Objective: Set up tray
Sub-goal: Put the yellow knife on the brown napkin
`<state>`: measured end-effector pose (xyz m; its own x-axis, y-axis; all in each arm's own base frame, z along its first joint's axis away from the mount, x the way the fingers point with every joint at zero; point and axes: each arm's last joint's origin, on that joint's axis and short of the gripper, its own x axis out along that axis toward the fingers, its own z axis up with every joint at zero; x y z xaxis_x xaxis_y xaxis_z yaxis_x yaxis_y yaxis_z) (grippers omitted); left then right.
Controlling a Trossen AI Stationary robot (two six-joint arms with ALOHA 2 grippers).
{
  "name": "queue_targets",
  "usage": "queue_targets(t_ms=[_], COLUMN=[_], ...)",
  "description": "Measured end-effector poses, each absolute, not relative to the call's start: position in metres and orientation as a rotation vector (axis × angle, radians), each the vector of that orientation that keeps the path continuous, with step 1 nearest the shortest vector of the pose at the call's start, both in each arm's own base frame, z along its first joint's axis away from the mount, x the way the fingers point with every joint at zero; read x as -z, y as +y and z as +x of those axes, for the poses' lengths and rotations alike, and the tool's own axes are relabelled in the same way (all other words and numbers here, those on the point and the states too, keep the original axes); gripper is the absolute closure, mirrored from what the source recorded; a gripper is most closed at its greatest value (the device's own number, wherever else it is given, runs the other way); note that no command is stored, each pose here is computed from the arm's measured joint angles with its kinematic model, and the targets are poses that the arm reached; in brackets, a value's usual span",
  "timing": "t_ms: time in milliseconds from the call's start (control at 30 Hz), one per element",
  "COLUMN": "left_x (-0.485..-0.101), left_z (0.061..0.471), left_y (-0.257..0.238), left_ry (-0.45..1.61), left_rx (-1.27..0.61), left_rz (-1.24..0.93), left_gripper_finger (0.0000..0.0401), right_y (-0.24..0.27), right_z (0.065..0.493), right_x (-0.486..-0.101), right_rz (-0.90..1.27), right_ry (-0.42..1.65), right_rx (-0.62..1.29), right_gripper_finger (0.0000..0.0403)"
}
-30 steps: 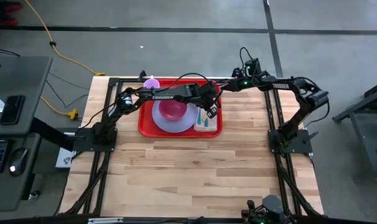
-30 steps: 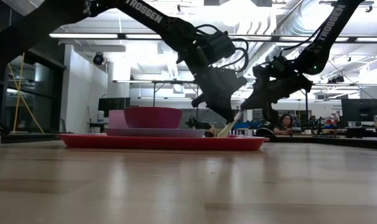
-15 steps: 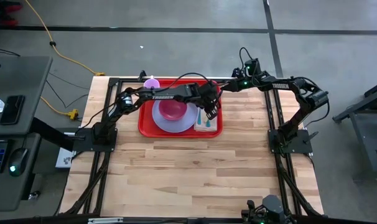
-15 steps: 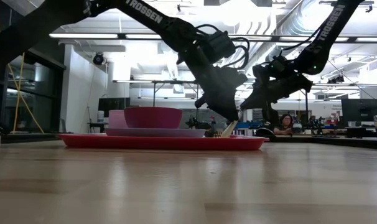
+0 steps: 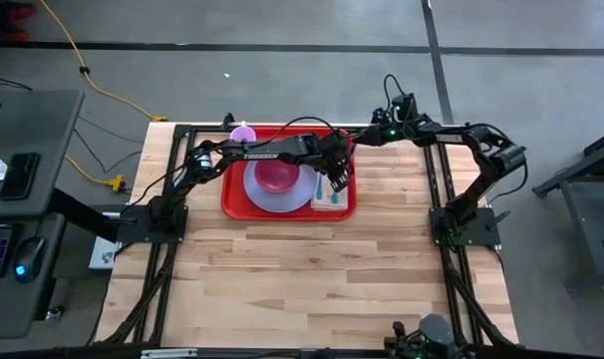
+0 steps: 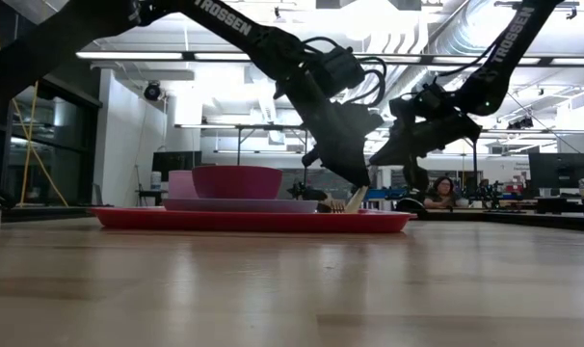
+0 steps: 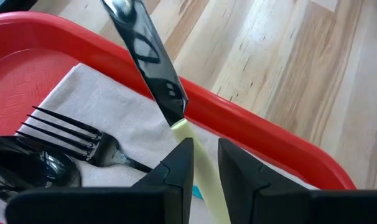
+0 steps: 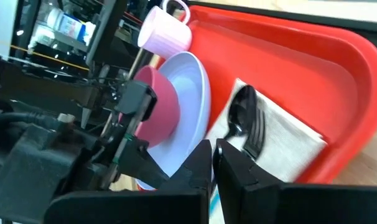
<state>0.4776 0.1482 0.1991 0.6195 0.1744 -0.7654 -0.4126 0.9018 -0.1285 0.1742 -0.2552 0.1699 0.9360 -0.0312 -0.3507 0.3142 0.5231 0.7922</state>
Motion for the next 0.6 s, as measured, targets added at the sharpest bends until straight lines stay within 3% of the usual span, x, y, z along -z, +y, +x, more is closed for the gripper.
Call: queue_targets(t_ms=[600], left_x=[-0.1994], left_z=[0.4776], left_y=[0.1482], left_ry=[0.837], left_rx=[-0.348], left_rz=[-0.313], left_gripper_finger=[0.0295], right_y=[-0.2512], right_z=[0.1829], right_x=[-0.1715], right_rz=[0.995], right_ry=[0.309], right_rx=[0.205], right_gripper_finger=[0.0403])
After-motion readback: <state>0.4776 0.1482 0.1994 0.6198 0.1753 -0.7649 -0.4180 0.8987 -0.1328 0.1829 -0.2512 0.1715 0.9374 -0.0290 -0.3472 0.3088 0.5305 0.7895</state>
